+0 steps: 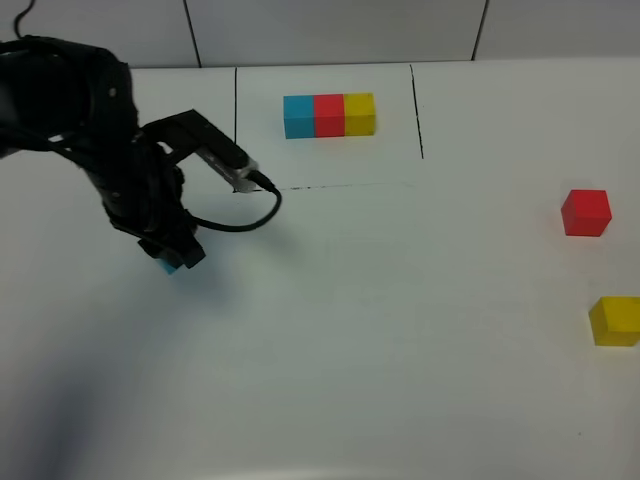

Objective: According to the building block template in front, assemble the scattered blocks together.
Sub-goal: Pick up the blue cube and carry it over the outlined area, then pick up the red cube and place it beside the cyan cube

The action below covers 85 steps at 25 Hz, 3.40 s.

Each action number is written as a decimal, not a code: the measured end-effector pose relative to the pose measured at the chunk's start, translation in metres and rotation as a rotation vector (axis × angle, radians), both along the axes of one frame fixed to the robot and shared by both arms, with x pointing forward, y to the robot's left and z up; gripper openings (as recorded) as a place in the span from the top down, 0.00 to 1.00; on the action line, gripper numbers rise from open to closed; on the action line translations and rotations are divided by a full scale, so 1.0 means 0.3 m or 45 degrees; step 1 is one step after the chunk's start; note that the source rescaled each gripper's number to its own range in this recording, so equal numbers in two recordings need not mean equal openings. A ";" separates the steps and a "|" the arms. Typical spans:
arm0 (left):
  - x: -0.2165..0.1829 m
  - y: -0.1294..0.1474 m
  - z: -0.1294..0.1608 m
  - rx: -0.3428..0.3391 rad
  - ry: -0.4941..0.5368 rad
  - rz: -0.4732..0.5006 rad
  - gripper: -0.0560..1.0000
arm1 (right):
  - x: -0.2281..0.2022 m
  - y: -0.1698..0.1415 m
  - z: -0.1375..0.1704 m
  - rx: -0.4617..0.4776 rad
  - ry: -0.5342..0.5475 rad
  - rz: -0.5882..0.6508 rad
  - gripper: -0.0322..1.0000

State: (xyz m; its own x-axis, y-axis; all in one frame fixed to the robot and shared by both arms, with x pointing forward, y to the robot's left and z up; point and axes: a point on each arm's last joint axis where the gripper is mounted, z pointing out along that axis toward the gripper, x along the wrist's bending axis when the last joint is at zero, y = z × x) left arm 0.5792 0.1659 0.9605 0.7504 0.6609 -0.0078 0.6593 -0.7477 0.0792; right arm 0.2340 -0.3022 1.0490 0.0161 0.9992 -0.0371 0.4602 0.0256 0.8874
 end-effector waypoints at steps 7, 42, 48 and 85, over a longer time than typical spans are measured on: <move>0.036 -0.239 -0.031 0.039 0.079 -0.479 0.94 | 0.000 0.000 0.000 0.000 0.000 0.000 0.26; 0.136 -0.483 -0.203 -0.009 -0.086 -0.845 0.94 | 0.000 0.000 0.000 0.000 0.000 0.000 0.26; 0.137 -0.483 -0.203 -0.010 -0.091 -0.846 0.94 | 0.000 0.000 0.000 0.000 0.000 0.000 0.26; 0.193 -0.304 0.281 -0.172 -0.537 -0.168 0.08 | 0.000 0.000 0.000 0.001 0.000 0.001 0.26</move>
State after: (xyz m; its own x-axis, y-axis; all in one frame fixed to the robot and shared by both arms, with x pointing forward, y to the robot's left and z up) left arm 0.6372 0.0748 1.0447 0.7844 0.5733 0.2365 0.4482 -0.7876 0.4228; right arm 0.2340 -0.3021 1.0490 0.0156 0.9992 -0.0364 0.4602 0.0251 0.8874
